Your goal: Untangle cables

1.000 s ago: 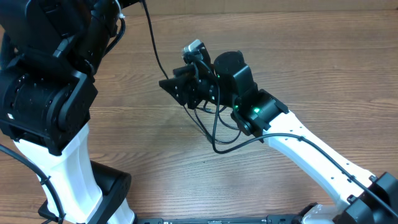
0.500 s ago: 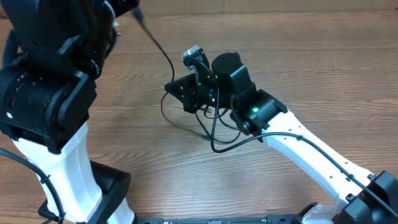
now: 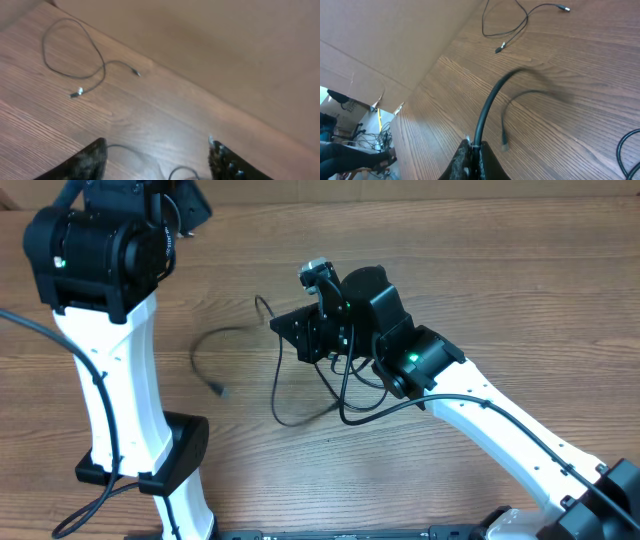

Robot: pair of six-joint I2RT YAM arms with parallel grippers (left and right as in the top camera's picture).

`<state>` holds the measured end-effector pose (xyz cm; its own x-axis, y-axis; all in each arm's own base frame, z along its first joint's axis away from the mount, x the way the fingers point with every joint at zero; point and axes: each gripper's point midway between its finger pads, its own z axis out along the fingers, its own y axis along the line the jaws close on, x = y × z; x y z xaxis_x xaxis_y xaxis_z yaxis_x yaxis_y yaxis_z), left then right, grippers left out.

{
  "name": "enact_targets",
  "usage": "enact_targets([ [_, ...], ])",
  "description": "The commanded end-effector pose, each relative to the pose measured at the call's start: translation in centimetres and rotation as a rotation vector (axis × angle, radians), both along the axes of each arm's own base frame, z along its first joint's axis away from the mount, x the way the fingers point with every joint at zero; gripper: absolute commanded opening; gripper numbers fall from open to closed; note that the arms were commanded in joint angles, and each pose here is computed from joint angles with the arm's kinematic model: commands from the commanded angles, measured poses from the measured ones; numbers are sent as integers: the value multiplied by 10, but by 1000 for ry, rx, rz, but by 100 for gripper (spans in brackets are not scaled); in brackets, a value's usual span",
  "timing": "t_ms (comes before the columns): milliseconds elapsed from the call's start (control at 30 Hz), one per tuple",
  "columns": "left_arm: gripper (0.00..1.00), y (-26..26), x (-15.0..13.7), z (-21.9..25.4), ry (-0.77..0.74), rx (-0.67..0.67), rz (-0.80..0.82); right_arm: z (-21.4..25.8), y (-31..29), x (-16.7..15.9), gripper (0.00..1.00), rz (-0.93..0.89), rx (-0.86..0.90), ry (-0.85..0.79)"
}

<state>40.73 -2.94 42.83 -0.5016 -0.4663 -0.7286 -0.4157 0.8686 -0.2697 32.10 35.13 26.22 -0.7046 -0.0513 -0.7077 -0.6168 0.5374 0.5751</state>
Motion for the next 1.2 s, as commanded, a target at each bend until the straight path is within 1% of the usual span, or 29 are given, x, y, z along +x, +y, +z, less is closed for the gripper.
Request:
enact_targets([
  [0, 72, -44, 2, -14, 63, -118, -234, 22, -4, -2, 4, -13, 25, -50],
  [33, 55, -66, -2, -14, 77, -201, -335, 24, -3, -1, 4, -13, 32, -58],
  [67, 48, -76, -5, -14, 83, -242, -380, 27, -2, 0, 4, -13, 43, -71],
  [100, 46, -86, -8, -13, 90, -282, -424, 34, -1, 2, 4, -13, 62, -93],
  [133, 49, -87, -8, -13, 91, -286, -430, 39, 1, 4, 4, -13, 78, -112],
  [233, 49, -89, -8, -15, 97, -289, -439, 58, 4, 9, 4, -16, 134, -179],
  [300, 53, -94, -9, -16, 108, -313, -463, 71, 6, 11, 4, -17, 172, -220],
  [367, 40, -99, -10, -19, 126, -329, -480, 86, 8, 13, 4, -18, 213, -268],
  [433, 39, -101, -10, -25, 146, -329, -480, 93, 7, 15, 4, -32, 239, -279],
  [500, 37, -108, -10, -33, 182, -345, -498, 96, 3, 23, 4, -88, 250, -269],
  [600, 41, -117, -12, -43, 227, -367, -511, 95, -2, 32, 4, -148, 238, -281],
  [667, 41, -119, -12, -50, 255, -368, -510, 95, -6, 37, 4, -185, 231, -288],
  [733, 40, -119, -12, -53, 263, -367, -508, 97, -8, 41, 4, -209, 230, -297],
  [867, 41, -119, -12, -53, 264, -366, -509, 98, -11, 45, 4, -240, 230, -307],
  [900, 40, -119, -12, -53, 263, -362, -513, 98, -12, 46, 4, -247, 228, -308],
  [967, 26, -117, -11, -53, 260, -347, -509, 98, -14, 48, 4, -260, 226, -310],
  [1000, 26, -115, -10, -54, 260, -342, -503, 98, -14, 48, 4, -262, 225, -310],
  [1033, 30, -113, -9, -55, 258, -329, -491, 98, -15, 49, 4, -271, 224, -311],
  [1067, 37, -110, -7, -56, 258, -315, -477, 98, -17, 51, 4, -286, 222, -312],
  [1133, 41, -105, -6, -57, 255, -295, -458, 98, -20, 55, 4, -317, 215, -317],
  [1167, 42, -106, -6, -57, 256, -298, -459, 98, -21, 56, 4, -322, 214, -319],
])
